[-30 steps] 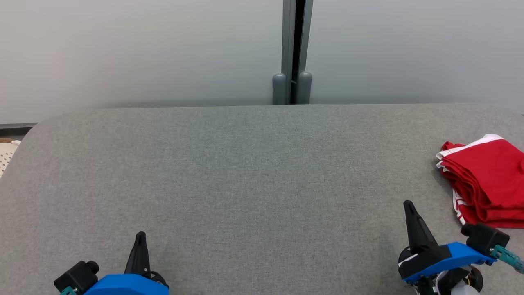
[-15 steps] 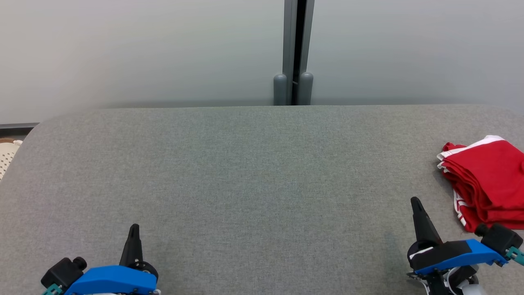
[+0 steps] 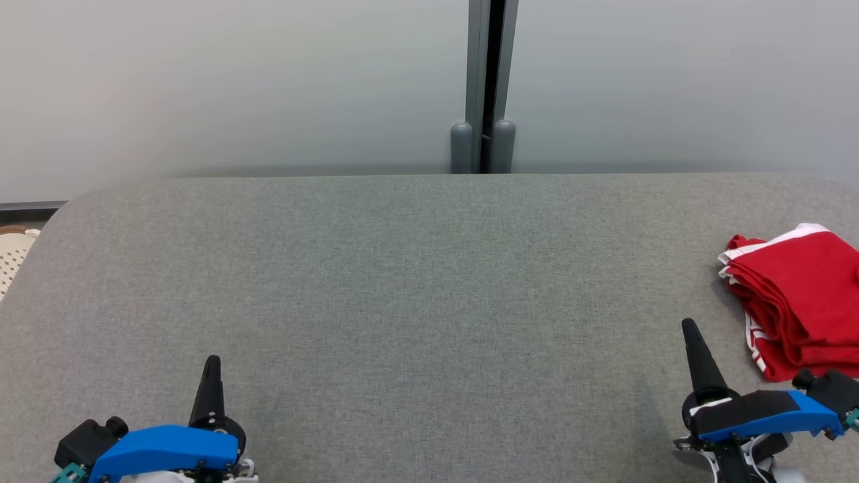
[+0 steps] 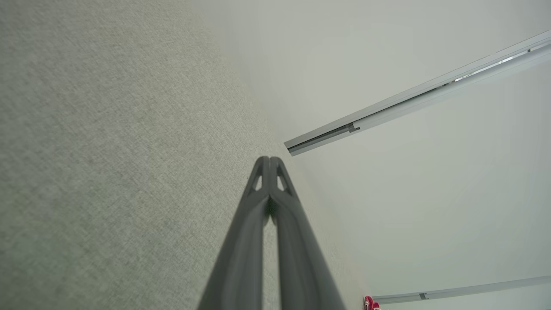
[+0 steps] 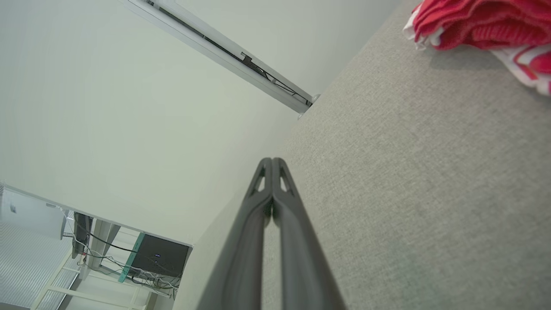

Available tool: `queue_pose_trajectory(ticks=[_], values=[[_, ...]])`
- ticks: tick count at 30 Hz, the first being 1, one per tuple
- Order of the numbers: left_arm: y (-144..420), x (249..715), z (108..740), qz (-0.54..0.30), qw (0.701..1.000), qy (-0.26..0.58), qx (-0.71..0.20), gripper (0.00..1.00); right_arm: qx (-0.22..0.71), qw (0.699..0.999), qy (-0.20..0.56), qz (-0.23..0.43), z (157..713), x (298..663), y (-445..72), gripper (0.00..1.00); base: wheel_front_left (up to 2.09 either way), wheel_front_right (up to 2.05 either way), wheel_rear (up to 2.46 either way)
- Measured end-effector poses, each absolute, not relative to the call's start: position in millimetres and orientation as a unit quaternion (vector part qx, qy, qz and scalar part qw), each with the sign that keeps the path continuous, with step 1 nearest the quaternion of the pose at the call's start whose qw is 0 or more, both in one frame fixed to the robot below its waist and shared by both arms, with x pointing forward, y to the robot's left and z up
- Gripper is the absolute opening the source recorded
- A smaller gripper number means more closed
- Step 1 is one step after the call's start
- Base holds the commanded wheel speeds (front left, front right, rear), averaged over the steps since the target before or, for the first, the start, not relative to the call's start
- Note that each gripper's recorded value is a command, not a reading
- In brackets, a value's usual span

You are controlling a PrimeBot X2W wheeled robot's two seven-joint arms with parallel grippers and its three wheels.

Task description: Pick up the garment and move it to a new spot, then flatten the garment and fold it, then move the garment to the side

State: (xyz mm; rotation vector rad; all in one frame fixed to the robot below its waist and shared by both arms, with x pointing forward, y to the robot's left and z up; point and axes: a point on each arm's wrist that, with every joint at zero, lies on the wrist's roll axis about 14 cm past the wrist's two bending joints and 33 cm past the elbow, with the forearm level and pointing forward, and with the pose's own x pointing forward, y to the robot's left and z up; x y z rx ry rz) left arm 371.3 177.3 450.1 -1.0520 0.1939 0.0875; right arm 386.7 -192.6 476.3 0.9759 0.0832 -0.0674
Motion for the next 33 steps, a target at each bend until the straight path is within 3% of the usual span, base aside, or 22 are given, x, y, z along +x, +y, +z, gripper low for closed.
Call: queue_pose_trajectory(ticks=[33], values=[[187.4, 382.0, 477.2, 0.028, 0.781, 0.050, -0.622, 0.00, 0.608, 0.793, 0.022, -0.024, 490.1, 388.3, -196.9, 0.00, 0.00, 0.00, 0.00]])
